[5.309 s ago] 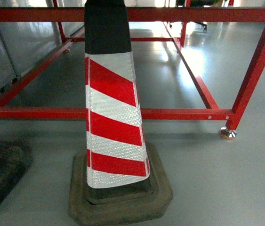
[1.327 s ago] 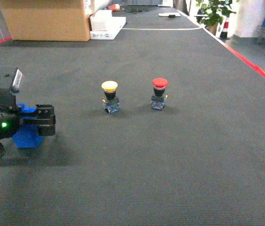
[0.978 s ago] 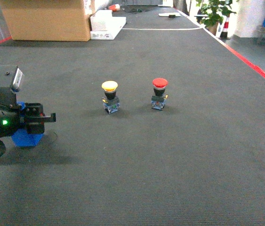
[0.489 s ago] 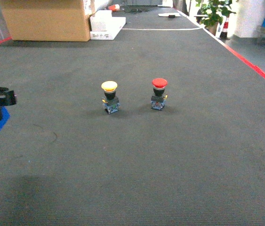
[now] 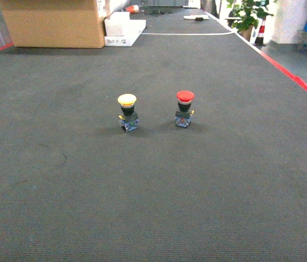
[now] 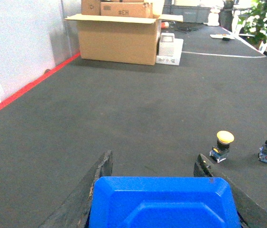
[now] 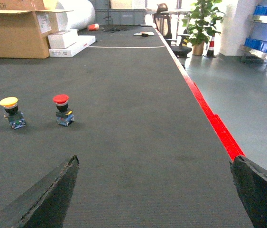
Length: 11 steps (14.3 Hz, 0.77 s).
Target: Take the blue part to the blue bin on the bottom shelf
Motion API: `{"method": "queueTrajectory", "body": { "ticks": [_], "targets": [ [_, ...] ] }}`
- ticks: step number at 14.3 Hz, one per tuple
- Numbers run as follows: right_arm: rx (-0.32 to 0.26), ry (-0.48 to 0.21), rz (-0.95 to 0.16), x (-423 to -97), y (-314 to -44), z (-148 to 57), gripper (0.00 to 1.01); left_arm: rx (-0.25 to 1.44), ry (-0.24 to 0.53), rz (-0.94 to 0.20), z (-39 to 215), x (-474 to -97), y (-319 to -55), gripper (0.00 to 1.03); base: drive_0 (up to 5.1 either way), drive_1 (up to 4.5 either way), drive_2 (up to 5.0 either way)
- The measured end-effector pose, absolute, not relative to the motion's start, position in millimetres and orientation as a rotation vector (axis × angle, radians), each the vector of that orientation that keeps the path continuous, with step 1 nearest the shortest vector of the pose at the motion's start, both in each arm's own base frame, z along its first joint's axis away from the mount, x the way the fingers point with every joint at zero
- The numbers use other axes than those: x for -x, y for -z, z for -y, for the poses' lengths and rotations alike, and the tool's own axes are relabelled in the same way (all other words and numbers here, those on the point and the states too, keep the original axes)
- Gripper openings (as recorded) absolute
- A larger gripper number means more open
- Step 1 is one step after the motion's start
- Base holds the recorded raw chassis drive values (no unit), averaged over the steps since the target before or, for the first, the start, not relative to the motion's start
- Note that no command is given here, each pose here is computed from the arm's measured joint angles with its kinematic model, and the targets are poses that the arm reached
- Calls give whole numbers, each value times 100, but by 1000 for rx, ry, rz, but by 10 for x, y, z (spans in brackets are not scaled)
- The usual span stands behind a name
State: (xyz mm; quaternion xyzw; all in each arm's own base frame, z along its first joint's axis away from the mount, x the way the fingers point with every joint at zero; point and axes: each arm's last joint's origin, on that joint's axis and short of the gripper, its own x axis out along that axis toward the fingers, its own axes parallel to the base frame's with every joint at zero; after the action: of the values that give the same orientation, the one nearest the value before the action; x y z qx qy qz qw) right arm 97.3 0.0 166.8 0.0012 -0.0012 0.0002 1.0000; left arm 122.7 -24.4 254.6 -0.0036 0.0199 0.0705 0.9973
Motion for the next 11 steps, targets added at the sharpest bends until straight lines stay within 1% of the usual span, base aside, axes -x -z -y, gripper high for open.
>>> {"method": "queueTrajectory", "body": {
  "ticks": [2,4,11],
  "targets": [
    [-2,0,2,-973,-1667,0,98,38,-176,-28,201,-966,-2547,43,0,0,0],
    [-2,0,2,-973,-1667,0,98,57,-210,-54,148,-976,-2499,43,0,0,0],
    [-2,0,2,-973,-1667,0,98,99,-188,-76,130,-977,-2446,43,0,0,0]
  ]
}}
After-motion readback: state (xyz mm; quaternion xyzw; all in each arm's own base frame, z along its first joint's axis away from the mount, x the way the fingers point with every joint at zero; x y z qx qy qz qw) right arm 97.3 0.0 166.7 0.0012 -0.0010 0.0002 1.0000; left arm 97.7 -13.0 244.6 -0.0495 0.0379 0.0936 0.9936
